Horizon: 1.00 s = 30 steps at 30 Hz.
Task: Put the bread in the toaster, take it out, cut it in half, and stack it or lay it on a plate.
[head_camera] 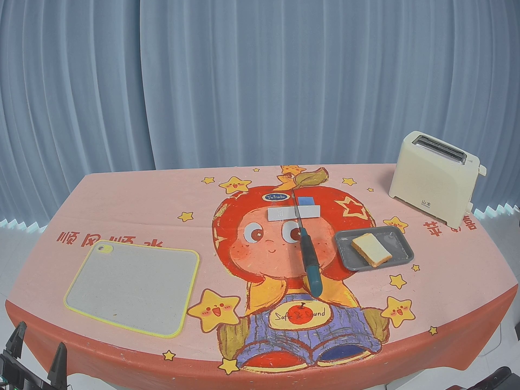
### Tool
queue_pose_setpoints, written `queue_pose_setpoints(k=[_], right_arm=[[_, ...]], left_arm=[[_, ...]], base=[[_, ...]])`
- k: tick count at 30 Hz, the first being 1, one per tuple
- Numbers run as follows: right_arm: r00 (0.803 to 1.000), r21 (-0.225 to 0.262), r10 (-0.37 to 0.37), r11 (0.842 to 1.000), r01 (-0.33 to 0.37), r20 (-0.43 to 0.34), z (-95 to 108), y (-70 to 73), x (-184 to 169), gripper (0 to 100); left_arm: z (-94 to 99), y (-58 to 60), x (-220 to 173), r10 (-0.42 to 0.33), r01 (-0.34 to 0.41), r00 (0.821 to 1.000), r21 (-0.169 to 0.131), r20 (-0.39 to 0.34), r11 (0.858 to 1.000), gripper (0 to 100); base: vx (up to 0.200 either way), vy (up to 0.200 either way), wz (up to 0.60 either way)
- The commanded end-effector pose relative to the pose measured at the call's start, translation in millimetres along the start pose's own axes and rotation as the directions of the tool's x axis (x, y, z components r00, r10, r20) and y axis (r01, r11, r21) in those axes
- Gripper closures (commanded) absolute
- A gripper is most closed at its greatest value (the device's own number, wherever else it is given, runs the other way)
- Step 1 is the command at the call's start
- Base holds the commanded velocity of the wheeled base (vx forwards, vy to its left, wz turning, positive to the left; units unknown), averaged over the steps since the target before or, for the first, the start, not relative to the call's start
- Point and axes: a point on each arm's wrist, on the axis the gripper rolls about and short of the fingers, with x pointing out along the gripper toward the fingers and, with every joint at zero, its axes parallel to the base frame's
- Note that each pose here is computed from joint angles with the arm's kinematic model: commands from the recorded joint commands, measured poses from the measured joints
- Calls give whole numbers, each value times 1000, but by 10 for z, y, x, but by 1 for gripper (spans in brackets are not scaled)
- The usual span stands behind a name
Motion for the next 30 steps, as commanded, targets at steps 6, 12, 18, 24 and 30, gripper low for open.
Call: queue_pose_setpoints(k=[6, 12, 18, 24, 30], right_arm=[[1000, -1, 0, 1000, 0, -14, 64, -27, -329, 0], [999, -2, 0, 1000, 0, -40, 33, -26, -368, 0], [997, -4, -9, 1000, 9, -74, 9, -26, -379, 0], [995, -6, -26, 1000, 26, -97, -33, -26, -396, 0], [993, -6, -47, 999, 47, -105, -74, -24, -404, 0]], left_arm=[[-53, 0, 0, 0, 0, 1000, 0, -2, 1000, 0], [-52, 0, 0, 0, 0, 1000, 0, -1, 1000, 0], [-52, 0, 0, 0, 0, 1000, 0, -1, 1000, 0], [-52, 0, 0, 0, 0, 1000, 0, -1, 1000, 0], [-52, 0, 0, 0, 0, 1000, 0, -1, 1000, 0]], base=[[0, 0, 0], [0, 0, 0], [0, 0, 0], [0, 0, 0], [0, 0, 0]])
